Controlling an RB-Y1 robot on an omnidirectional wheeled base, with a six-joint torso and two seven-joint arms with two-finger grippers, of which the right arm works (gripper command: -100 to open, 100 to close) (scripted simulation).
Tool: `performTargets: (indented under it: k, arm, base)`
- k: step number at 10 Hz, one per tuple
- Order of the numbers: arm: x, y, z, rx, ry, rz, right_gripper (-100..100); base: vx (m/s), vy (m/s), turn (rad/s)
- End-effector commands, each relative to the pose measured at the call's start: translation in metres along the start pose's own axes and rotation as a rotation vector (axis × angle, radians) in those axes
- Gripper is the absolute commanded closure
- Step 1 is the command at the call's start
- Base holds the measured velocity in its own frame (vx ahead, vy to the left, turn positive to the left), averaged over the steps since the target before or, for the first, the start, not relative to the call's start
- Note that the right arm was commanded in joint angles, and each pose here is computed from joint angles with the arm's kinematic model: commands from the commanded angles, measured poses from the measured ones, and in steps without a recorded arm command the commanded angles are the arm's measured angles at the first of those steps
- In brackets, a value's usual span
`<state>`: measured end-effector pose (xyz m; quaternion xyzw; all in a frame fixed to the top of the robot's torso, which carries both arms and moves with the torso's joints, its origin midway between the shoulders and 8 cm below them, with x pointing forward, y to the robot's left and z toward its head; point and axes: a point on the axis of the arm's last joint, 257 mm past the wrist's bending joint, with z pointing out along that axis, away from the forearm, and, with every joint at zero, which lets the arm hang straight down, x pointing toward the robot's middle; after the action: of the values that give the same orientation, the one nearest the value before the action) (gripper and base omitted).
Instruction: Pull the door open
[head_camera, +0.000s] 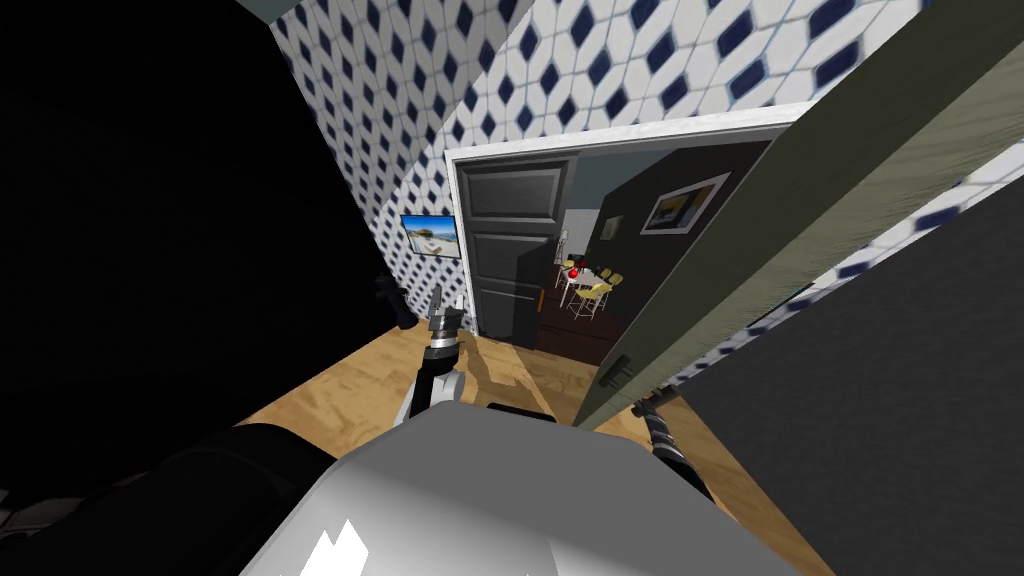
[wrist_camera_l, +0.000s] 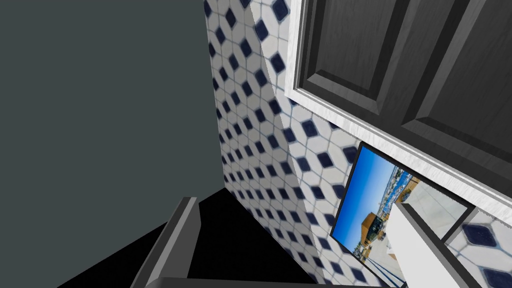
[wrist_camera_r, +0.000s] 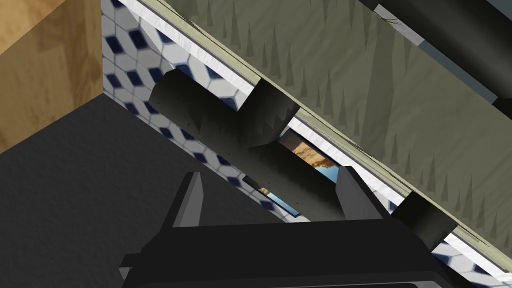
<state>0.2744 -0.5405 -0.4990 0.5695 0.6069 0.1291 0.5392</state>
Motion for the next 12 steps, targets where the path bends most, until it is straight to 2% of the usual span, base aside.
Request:
performTargets:
  k: [1,3,4,11,12]
  arm:
    - [-0.019,0.011,0.014,-0.001,-0.03,0.013,100]
    - [-0.019,0.011,0.014,-0.001,-0.03,0.013,100]
    - [-0.022,0.003,0.0158,0.034,-0.043,0.036,100]
    - [-0.022,0.003,0.0158,0.034,-0.043,0.036,100]
    - [-0.025,-0.002,0.0175,0.063,-0.058,0.062,100]
  base:
    - [-0.014,-0.017,0.005]
    - [-0.005,-0.016,-0.013]
    - [-0.012,-0.02,0.037]
    - [-0.006,-0.008,-0.005]
    - [-0.027,-0.04,0.054]
